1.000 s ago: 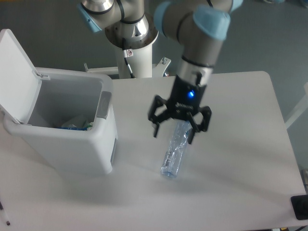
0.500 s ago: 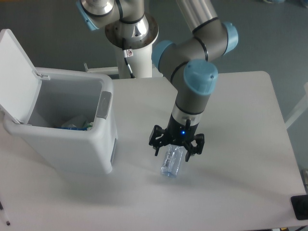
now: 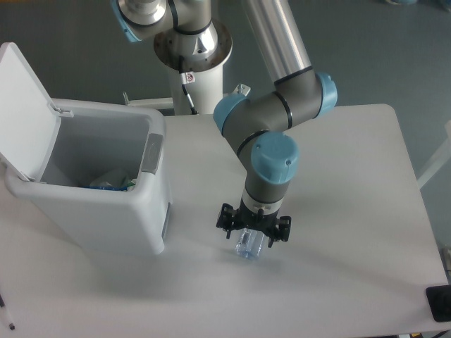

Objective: Place the trash in the trash can
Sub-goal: 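Lower the open gripper onto the bottle's cap end and close it, then lift the clear plastic bottle up off the table, then carry the held bottle over the open trash bin, then open the gripper to drop the bottle into the bin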

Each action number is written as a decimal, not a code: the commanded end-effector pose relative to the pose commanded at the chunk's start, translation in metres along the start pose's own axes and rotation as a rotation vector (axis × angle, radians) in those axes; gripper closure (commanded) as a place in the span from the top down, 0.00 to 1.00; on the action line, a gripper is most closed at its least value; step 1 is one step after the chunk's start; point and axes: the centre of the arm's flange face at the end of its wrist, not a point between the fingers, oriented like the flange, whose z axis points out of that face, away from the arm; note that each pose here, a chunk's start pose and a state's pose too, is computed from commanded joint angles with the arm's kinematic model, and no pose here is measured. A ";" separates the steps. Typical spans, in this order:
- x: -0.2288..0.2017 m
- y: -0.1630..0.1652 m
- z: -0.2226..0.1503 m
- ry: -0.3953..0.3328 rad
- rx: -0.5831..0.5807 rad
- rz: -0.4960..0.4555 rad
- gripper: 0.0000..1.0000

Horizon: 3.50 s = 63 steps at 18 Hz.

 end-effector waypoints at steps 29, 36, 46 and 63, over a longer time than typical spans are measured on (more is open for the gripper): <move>-0.060 -0.064 -0.250 0.096 0.541 -0.259 0.17; -0.038 -0.045 -0.386 0.306 0.847 -0.248 0.17; 0.104 -0.019 -0.414 0.546 0.954 -0.034 0.17; 0.146 0.034 -0.351 0.443 0.965 0.208 1.00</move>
